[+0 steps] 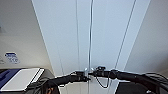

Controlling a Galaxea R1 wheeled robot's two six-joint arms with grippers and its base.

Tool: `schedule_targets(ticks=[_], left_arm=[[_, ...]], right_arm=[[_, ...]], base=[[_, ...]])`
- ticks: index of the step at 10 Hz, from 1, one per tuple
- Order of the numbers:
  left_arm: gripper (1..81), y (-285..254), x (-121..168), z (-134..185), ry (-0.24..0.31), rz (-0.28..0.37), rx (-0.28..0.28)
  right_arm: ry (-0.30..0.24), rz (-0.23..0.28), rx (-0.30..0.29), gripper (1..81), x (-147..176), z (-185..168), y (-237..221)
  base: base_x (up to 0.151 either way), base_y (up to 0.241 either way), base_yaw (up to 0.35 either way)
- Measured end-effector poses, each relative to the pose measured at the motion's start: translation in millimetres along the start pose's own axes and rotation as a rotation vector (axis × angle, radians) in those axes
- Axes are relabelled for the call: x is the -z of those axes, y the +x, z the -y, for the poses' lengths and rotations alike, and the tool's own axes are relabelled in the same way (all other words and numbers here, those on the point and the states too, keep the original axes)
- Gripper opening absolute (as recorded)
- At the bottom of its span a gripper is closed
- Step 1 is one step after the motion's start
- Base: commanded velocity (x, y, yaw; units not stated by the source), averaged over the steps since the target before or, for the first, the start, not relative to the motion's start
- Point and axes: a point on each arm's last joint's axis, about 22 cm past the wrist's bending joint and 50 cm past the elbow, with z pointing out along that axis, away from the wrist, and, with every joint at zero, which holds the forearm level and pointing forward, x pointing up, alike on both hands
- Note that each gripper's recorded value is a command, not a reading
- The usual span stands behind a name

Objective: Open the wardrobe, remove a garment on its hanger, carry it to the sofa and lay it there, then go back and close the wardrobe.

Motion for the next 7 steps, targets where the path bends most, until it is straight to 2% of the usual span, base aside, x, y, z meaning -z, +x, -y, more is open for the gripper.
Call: schedule_targets(ticks=[4,7], left_arm=[[81.1,-7,-19,5,0.051,0.046,-0.01],[81.1,-9,-20,-1,0.041,0.053,-0.037]], right_arm=[[-0.001,0.002,-0.003,81.1,0,-1,-4],[0.015,-0.015,-0.007,81.1,2,2,-8]], base=[[0.0,0.0,0.0],[0.0,0.0,0.0]])
